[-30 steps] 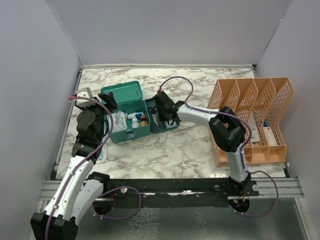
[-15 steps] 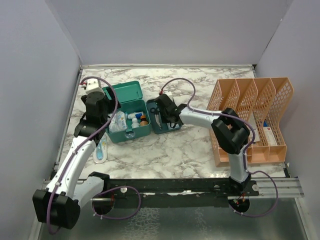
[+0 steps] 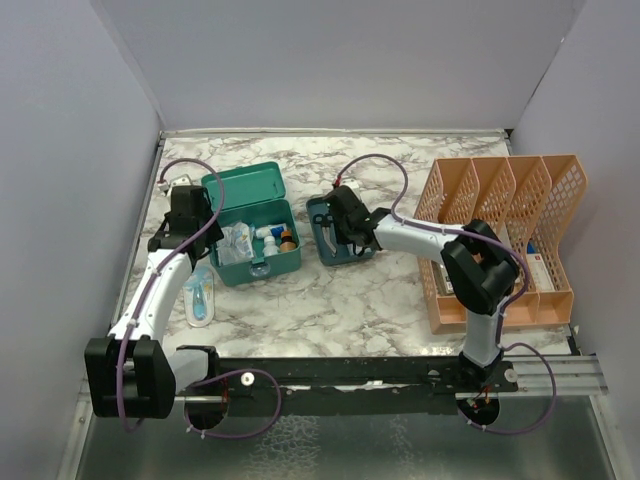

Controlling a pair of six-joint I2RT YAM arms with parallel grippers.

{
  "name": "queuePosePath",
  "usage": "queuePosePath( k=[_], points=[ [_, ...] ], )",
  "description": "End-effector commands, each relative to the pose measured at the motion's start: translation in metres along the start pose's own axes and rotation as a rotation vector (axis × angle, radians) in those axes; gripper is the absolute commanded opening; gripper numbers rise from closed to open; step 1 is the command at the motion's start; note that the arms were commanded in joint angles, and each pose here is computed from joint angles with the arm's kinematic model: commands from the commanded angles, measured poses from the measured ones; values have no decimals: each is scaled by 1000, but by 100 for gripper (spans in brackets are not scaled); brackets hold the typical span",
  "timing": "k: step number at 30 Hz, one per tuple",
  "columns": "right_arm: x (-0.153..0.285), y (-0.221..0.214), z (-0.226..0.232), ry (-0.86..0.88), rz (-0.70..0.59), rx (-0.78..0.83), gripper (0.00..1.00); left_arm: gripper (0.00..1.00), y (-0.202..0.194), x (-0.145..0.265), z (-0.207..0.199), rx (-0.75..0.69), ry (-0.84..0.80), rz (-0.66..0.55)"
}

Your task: Organize the medicine kit

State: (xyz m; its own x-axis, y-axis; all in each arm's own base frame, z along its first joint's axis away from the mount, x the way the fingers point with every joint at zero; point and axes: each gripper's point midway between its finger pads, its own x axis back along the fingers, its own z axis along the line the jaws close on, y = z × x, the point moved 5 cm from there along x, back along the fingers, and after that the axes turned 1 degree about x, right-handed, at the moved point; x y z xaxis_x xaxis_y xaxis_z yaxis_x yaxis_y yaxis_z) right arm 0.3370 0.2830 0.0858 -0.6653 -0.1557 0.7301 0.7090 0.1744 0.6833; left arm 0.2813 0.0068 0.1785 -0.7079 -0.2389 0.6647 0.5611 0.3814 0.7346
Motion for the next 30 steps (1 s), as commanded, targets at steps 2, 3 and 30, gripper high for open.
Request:
queuePosePath(
  k=[2, 3, 30],
  points=[
    [18, 28, -3, 15, -109, -37, 1, 44, -15, -8, -13, -81, -137, 73],
    [18, 28, -5, 14, -111, -42, 1, 42, -14, -9, -15, -102, -156, 73],
    [12, 5, -27, 31, -144, 3, 1, 24, -16, -13, -61, -247, -420, 105]
  ],
)
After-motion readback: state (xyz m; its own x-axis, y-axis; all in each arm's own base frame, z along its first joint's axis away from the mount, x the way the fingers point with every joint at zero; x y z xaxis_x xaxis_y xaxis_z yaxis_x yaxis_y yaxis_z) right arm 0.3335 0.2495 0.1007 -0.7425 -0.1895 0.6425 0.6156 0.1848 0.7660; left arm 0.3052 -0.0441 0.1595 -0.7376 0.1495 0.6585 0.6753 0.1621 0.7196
